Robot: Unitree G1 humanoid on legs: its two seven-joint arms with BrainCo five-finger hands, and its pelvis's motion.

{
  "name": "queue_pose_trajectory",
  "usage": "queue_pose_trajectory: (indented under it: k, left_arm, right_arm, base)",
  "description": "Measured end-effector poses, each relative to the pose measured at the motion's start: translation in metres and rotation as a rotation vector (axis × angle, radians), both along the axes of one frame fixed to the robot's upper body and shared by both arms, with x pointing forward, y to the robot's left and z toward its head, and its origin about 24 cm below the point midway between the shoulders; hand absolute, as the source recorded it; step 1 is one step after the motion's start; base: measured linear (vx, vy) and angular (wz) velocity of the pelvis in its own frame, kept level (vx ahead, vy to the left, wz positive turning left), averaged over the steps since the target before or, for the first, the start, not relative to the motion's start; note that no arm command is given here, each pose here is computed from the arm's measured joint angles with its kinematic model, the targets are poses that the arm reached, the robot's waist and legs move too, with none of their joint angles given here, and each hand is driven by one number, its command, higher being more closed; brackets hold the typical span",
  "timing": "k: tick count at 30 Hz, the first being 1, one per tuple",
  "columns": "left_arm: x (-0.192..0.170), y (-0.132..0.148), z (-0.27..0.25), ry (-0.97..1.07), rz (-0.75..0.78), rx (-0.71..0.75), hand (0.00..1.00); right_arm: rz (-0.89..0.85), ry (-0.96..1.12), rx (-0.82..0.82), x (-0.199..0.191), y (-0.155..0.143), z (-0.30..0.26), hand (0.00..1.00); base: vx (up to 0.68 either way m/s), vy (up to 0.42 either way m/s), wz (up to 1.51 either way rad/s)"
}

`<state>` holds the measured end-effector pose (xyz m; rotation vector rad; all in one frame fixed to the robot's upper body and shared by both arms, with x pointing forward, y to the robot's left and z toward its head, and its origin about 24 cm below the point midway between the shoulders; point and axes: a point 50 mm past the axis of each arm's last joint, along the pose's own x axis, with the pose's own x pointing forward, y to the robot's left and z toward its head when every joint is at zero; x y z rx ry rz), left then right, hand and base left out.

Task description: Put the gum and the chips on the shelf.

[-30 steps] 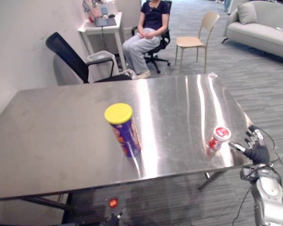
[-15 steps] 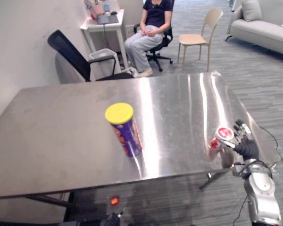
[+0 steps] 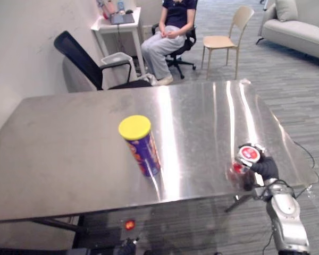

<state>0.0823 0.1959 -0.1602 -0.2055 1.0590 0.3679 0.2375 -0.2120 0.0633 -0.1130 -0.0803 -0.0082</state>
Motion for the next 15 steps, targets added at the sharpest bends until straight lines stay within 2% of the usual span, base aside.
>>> queue_pose_trajectory:
  k: [15]
  left_arm:
    - [0.0025,-0.0008,0.0004,-0.005,-0.005,0.001,0.0]
  right_arm:
    - [-0.026,-0.013,0.002,0.0026,-0.0012,0.002,1.0]
  base:
    - [0.0,0.0,0.0]
